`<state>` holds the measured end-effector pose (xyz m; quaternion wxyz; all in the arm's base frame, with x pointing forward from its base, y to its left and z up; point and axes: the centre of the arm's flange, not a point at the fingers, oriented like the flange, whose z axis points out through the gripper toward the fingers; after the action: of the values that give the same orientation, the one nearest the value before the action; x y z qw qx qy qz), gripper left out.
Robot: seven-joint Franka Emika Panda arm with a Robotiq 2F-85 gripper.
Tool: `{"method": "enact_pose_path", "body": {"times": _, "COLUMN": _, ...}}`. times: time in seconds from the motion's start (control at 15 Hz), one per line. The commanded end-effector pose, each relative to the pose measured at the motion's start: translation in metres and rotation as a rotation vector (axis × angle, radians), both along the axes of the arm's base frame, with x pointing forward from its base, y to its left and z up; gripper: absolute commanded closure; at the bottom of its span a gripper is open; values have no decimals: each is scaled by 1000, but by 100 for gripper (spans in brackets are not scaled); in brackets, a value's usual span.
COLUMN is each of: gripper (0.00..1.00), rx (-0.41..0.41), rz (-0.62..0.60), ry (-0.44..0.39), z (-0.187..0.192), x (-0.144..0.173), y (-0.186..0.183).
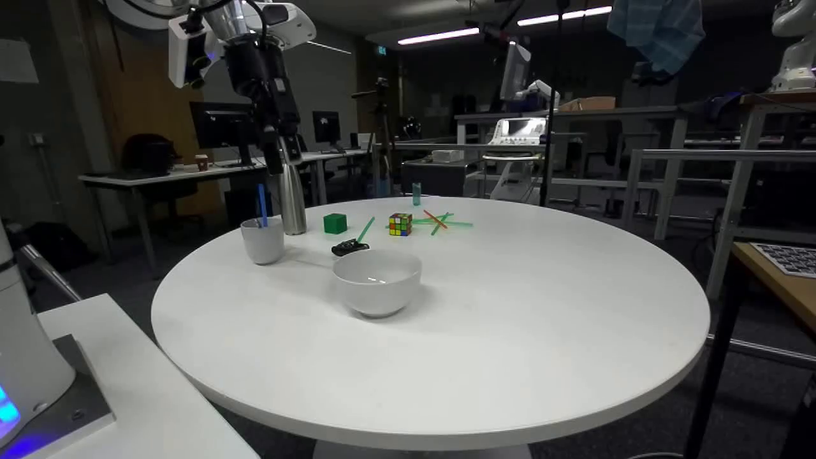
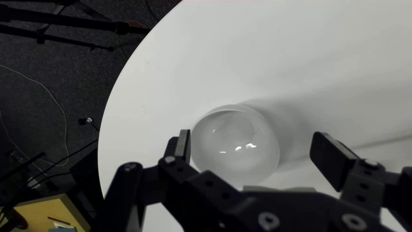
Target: Put the silver flask on top of the green block
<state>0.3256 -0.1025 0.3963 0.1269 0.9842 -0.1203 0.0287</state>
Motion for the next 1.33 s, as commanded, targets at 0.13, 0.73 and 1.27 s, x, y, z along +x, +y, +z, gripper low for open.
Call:
{"method": "enact_pose_path", "body": {"times": 0.13, "gripper": 0, "rx": 0, "rz": 0, "ry": 0, "z": 0, "x": 0, "y": 0}}
{"method": "enact_pose_path", "body": {"times": 0.73, "gripper": 0, "rx": 0, "rz": 0, "ry": 0, "z": 0, "x": 0, "y": 0}}
{"method": "enact_pose_path", "body": {"times": 1.27, "gripper": 0, "rx": 29, "rz": 73, "ry": -8, "z": -11, "x": 14, "y": -4}}
